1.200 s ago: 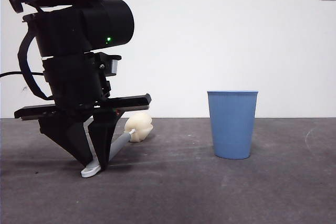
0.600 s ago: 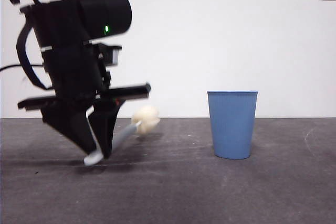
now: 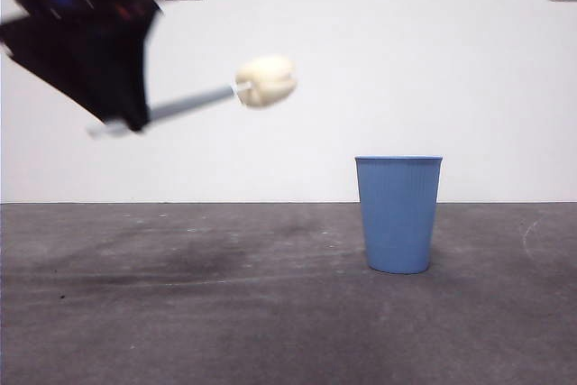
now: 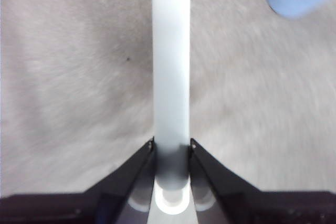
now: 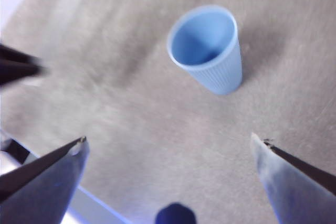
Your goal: Pick up the cup brush,pick up the cup,insert the brush into the cup,clean the cup,put the cup brush back,put the cup back to the fixed position on the table
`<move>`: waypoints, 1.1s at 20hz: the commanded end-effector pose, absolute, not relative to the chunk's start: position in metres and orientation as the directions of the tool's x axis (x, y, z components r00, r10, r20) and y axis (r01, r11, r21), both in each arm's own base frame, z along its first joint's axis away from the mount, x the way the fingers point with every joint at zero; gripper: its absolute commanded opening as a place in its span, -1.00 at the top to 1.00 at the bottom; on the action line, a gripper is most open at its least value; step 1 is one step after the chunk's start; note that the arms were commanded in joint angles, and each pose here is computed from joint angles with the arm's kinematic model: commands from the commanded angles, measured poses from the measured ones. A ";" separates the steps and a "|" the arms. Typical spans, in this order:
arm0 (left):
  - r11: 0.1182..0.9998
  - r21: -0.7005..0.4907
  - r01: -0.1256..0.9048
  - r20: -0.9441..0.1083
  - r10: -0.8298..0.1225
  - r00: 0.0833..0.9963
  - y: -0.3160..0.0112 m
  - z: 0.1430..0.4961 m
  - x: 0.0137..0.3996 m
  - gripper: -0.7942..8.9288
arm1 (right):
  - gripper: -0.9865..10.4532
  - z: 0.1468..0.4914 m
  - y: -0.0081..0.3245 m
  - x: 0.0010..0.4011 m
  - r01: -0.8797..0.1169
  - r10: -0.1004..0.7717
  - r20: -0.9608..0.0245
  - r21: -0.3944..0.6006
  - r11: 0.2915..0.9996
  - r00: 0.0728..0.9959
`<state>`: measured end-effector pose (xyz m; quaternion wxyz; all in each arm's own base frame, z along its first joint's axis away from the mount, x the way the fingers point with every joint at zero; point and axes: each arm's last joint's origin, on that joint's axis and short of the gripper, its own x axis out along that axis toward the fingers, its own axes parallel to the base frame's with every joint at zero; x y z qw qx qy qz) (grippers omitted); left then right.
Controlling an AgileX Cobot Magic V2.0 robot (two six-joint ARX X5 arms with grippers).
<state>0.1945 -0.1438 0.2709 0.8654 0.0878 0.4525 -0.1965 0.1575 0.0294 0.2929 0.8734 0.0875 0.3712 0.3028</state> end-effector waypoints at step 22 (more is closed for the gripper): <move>0.867 0.003 0.497 -0.819 -0.283 0.499 -0.107 0.303 0.145 0.85 | -0.16 0.139 0.084 0.227 -0.551 0.587 -0.541 0.251 0.796 0.602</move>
